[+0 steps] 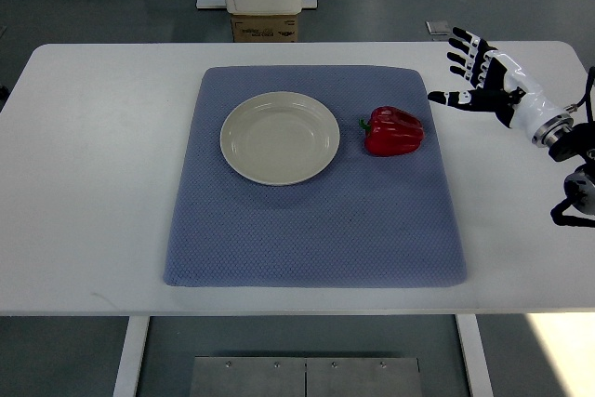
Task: Place red pepper on plate with right hand
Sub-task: 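Reach the right hand down over the red pepper and close fingers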
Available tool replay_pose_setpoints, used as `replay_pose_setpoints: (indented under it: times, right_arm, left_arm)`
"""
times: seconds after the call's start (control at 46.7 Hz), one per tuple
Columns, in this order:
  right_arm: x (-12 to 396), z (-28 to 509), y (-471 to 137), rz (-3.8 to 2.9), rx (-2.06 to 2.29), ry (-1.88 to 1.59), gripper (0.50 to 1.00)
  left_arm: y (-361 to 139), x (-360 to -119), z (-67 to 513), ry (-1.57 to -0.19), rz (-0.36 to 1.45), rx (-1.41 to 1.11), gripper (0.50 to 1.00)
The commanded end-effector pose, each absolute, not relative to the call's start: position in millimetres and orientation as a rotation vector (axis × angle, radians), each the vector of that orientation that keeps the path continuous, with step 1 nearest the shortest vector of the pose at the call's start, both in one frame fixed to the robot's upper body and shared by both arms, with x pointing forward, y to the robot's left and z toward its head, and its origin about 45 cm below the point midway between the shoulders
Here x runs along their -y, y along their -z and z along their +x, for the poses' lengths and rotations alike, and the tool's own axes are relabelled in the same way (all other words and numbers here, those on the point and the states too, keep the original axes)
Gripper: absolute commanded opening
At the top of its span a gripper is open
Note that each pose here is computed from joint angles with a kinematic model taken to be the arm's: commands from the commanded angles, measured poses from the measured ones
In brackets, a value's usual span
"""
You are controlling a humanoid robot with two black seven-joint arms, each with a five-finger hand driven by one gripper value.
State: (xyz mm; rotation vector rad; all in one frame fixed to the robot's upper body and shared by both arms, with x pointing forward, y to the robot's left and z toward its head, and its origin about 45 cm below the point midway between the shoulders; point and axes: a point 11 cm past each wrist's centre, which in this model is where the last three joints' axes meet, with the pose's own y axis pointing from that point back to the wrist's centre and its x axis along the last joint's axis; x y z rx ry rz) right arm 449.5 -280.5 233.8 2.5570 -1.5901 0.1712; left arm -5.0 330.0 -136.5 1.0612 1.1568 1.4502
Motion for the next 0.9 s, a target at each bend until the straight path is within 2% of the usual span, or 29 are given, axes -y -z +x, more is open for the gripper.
replay_pose_setpoints:
  times: [0.0, 0.492, 0.877]
  right_arm:
    - [273, 450, -234, 2.549, 1.525, -0.226, 0.998]
    - [233, 453, -223, 2.358, 1.176, -0.610, 0.995]
    - [204, 457, -207, 2.312, 1.079, -0.694, 0.995]
  left_arm:
    - [137, -330, -5, -1.450, 1.062, -1.158, 1.000]
    - [136, -330, -5, -1.450, 1.061, -1.157, 1.000]
    - [136, -330, -5, -1.450, 1.061, -1.157, 1.000]
